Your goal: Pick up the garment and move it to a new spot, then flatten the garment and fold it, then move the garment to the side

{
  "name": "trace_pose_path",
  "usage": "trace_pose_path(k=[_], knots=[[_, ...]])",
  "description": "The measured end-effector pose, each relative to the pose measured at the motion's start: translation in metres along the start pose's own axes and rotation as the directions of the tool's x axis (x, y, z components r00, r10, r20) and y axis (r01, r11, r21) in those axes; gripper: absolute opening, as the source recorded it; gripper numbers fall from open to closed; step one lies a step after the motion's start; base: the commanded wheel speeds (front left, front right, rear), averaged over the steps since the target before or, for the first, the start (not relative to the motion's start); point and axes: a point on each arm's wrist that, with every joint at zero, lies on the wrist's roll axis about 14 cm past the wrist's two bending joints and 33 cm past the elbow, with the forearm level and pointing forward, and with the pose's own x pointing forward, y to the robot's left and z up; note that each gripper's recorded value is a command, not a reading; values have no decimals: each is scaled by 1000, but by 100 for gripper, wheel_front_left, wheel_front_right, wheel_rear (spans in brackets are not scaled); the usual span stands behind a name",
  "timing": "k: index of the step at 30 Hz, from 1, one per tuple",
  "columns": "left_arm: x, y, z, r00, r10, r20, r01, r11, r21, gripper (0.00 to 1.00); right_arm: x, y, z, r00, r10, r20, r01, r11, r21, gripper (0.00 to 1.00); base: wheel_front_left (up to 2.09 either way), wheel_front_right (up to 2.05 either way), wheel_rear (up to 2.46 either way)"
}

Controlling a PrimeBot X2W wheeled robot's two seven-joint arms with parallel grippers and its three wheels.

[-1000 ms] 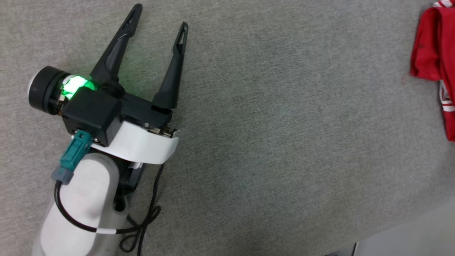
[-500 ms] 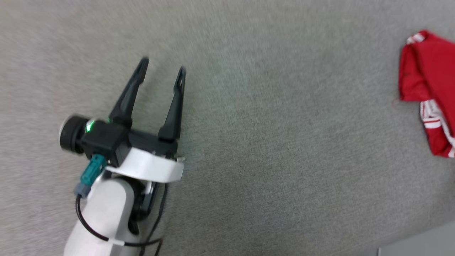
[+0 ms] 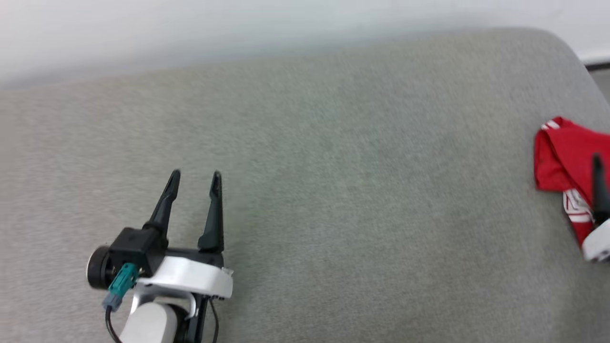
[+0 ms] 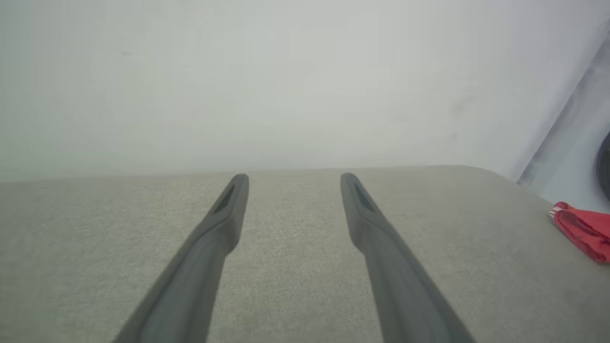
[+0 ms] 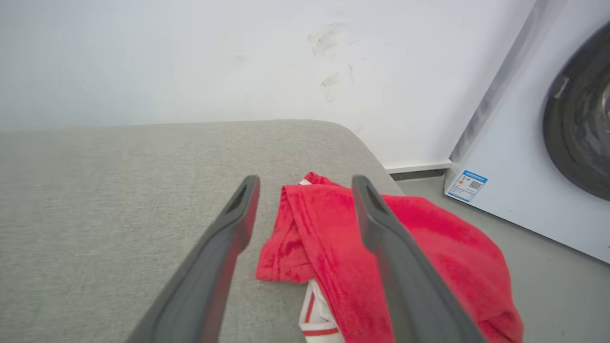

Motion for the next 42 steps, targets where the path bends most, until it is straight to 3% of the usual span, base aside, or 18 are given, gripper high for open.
trace_pose_path(k=[5, 11, 16, 22, 29, 42], knots=[[-29, 21, 10, 997, 82, 0, -82, 996, 22, 100, -21, 61, -1, 993, 113, 27, -115, 989, 93, 100, 0, 0, 0], [-62, 45, 22, 984, 178, 13, -179, 982, 53, 100, -49, 128, 18, 964, 250, 91, -262, 952, 160, 100, 0, 0, 0], [-88, 63, 33, 970, 241, 37, -243, 967, 77, 100, -74, 163, 40, 935, 323, 148, -347, 921, 177, 100, 0, 0, 0], [-112, 69, 39, 964, 262, 46, -265, 958, 111, 100, -98, 166, 60, 922, 336, 190, -368, 915, 164, 100, 0, 0, 0], [-125, 66, 34, 966, 259, 29, -260, 957, 127, 100, -120, 152, 66, 932, 310, 190, -337, 932, 133, 100, 0, 0, 0], [-131, 67, 27, 966, 260, 3, -258, 956, 139, 100, -135, 150, 70, 933, 309, 185, -334, 934, 125, 100, 0, 0, 0]])
